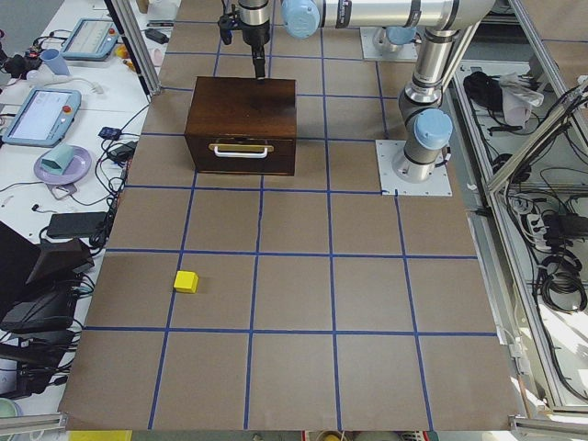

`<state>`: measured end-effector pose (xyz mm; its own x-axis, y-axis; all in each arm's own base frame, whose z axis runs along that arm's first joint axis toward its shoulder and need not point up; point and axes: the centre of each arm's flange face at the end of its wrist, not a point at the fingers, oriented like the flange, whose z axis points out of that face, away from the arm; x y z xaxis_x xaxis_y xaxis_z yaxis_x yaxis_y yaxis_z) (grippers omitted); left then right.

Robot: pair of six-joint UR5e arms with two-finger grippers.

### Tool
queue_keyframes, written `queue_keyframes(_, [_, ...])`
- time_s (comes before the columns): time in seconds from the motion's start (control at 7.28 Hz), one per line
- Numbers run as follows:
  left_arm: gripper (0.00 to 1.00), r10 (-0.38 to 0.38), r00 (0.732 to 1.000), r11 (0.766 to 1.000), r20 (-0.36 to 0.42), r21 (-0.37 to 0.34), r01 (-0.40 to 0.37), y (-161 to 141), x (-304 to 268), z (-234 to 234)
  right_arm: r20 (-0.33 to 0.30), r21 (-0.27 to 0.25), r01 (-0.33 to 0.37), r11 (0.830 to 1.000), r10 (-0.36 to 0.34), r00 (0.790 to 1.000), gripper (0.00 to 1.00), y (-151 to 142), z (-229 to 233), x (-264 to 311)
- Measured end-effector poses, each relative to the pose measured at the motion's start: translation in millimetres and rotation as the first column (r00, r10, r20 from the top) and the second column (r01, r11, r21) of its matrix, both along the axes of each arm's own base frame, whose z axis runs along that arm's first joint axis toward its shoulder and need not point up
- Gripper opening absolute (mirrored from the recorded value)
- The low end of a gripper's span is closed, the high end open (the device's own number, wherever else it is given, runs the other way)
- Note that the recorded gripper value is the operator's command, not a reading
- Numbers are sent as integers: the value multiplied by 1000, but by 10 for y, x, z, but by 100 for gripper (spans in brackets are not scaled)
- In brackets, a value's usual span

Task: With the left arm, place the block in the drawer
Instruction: 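Move the left gripper from above the cabinet toward its drawer side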

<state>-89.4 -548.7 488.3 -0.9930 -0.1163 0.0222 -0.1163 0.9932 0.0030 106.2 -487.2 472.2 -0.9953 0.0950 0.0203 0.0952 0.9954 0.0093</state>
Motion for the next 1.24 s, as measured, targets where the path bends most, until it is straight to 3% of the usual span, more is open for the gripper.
queue_keyframes(1.24, [100, -37, 999, 999, -5, -14, 37, -98, 627, 32, 0, 0, 0, 1000, 0, 1000, 100, 0, 0, 0])
